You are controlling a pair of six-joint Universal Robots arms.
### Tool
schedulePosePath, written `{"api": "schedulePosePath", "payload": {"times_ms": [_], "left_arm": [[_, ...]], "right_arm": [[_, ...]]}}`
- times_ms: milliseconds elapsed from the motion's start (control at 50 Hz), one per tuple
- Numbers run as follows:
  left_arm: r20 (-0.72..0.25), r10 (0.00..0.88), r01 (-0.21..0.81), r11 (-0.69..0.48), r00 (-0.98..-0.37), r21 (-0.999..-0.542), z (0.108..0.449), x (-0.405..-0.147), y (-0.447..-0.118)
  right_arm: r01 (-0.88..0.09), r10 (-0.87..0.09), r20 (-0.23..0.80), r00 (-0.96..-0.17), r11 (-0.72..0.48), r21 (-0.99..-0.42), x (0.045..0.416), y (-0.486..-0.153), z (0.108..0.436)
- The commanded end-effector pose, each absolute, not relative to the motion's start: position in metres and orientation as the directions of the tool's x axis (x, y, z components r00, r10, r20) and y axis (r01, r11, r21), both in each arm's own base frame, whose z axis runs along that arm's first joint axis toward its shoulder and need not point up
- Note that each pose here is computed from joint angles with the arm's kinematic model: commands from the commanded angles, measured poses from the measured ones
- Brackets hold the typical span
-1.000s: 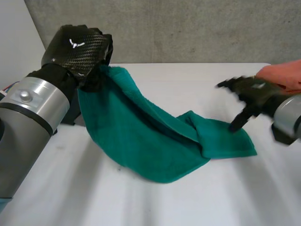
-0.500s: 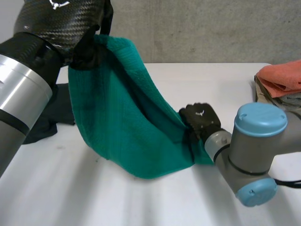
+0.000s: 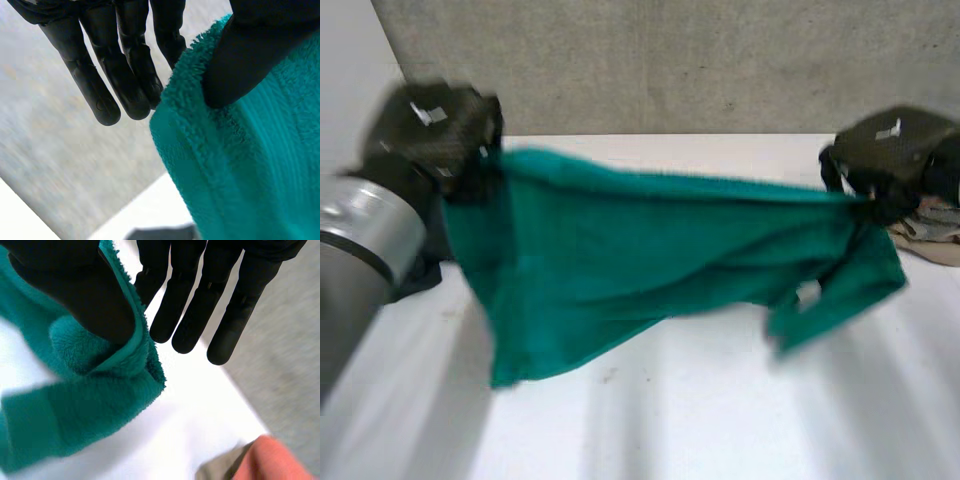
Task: Fold the laundry.
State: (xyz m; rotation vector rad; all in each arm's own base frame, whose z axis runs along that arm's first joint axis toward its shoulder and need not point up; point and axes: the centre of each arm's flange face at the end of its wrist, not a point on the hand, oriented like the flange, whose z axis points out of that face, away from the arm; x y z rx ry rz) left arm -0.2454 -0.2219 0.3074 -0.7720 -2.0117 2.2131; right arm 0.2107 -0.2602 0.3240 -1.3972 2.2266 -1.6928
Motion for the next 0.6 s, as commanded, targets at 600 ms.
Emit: {"api": "schedulePosePath", "payload": {"times_ms": [600], "left_arm": [[-0.275, 0.269, 0.129, -0.458, -0.923, -0.88, 0.359, -0.288, -0.287]], "right_arm": [[-0.429, -0.438, 0.554, -0.708, -0.357, -0.83, 0.245, -0.334, 0.35]]}}
